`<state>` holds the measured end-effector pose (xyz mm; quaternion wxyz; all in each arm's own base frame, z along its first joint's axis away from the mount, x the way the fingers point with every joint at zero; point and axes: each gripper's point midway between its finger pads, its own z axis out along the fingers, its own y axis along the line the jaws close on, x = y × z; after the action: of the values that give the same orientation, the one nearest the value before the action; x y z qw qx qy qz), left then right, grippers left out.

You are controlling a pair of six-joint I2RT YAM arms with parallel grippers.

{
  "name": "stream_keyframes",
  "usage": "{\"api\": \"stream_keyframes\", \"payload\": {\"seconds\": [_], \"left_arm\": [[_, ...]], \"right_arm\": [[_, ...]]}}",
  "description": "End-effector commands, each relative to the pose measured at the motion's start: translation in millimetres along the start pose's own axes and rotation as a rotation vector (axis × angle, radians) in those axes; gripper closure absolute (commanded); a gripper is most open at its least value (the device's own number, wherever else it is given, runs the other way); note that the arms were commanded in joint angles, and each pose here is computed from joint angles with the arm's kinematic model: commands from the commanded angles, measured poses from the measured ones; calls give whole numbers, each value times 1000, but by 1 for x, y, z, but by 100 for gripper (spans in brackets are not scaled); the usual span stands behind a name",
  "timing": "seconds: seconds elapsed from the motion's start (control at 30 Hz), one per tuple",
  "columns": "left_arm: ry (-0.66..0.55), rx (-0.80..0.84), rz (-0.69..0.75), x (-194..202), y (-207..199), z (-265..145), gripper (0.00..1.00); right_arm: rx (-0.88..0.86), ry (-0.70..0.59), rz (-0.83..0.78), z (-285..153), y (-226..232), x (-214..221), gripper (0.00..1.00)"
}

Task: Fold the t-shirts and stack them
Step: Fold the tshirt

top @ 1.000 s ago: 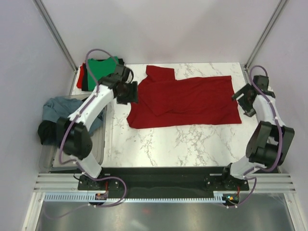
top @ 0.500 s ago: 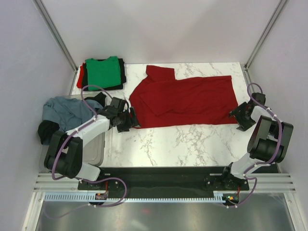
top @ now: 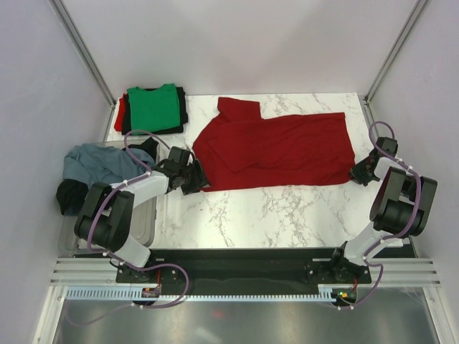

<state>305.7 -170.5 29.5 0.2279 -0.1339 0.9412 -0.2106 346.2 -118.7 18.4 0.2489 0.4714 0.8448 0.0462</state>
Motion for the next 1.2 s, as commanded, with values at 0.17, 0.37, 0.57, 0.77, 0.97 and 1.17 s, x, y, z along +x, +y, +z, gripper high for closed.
{"api": "stream_keyframes", "payload": {"seconds": [0.17, 0.37, 0.57, 0.77, 0.97, 1.17], "left_arm": [[-51, -17, -12, -4, 0, -12, 36], [-95, -54, 21, -12, 5, -28, 30], [-58, -72, 7, -4, 12, -10, 35], [-53, -70, 3, -8, 10, 8, 58], [-115, -43, 26, -40, -13, -5, 92], [-260, -45, 76, -101, -47, -70, 97]], "right_arm": [[30, 36, -1, 10, -11, 14, 85], [23, 43, -3, 10, -11, 16, 87], [22, 49, -1, 12, -11, 17, 91], [23, 50, -5, 13, -11, 17, 100], [22, 53, 12, 9, -8, 15, 100], [-92, -34, 21, -54, 46, -41, 100]]}}
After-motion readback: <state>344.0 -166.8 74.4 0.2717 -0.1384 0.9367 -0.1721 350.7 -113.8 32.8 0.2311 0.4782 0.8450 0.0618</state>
